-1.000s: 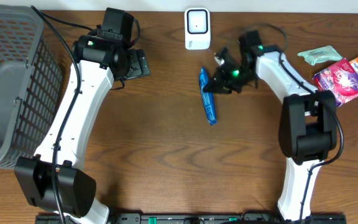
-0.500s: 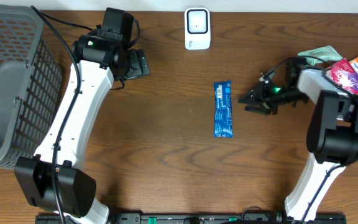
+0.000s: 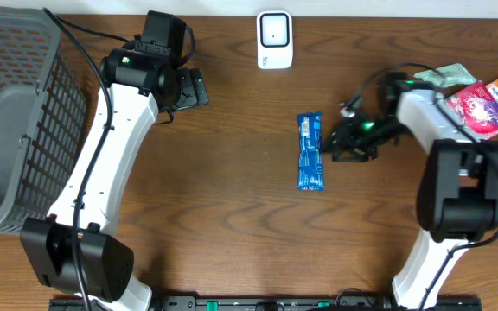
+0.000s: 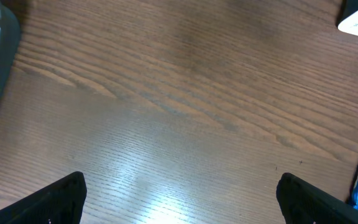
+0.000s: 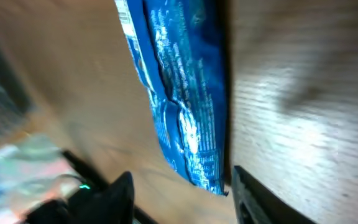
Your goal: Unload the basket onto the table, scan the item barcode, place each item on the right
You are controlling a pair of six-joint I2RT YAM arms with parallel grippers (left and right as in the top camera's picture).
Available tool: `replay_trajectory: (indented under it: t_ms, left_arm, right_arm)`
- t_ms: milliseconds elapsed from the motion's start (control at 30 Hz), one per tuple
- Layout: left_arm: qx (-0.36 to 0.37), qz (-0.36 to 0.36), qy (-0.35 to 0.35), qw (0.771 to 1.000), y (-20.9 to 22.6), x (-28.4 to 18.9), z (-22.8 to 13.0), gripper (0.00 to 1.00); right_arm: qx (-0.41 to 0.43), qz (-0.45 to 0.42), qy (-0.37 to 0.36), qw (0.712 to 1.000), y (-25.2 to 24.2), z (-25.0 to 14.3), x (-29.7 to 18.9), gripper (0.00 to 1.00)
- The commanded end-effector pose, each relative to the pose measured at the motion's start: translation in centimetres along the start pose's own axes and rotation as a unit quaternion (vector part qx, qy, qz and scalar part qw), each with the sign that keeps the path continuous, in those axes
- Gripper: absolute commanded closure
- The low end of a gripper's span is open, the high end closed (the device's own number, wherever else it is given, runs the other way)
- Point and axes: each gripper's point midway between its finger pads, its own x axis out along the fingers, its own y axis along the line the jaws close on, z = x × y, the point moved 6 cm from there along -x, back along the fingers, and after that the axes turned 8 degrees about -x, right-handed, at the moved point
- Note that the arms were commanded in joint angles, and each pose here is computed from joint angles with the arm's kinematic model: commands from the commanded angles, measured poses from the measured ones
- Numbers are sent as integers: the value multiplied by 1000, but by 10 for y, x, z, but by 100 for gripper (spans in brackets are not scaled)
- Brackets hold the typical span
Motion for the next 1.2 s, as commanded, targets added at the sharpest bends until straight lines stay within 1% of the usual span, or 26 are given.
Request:
replay_trajectory:
  t_ms: [0,133,200,333,367,467,533,567,633,667,800,900,1000,1167]
  left_arm:
    - [1,6,0,1000,1,1,1,2]
    - [1,6,0,1000,1,1,1,2]
    - [1,6,0,1000,1,1,1,2]
    - [1,6,0,1000,1,1,1,2]
    - [1,6,0,1000,1,1,1,2]
    - [1,6,0,1000,1,1,1,2]
    - [1,6,0,1000,1,1,1,2]
    - [1,6,0,1000,1,1,1,2]
    - [1,6,0,1000,1,1,1,2]
    - [1,6,0,1000,1,1,1,2]
    - [1,6,0,1000,1,1,1,2]
    - [1,6,0,1000,1,1,1,2]
    - [1,6,0,1000,1,1,1,2]
    - [1,6,0,1000,1,1,1,2]
  right_arm:
    - [-12,-103,13,995,2,-1,12,50]
    - [-17,-182,-10,983,15,5,19,50]
    - [-19,-237,-36,971,24,7,14,49]
    - [-28,-325,-81,942,36,7,-3,40]
    - [-33,-339,-89,936,40,6,-5,38]
    - [-46,-356,-97,928,47,6,-4,38]
    - [-49,-356,-98,928,48,7,-1,31]
    - [-50,-350,-99,930,48,7,1,28]
    - [-41,-333,-105,936,42,12,0,28]
    - [-39,-311,-107,944,40,14,0,28]
    - [-46,-173,-112,977,32,26,-2,28]
    - [-65,-86,-113,988,29,30,-2,30]
    - [-54,-47,-108,992,21,28,6,31]
    - [-44,-35,-96,994,10,22,30,33]
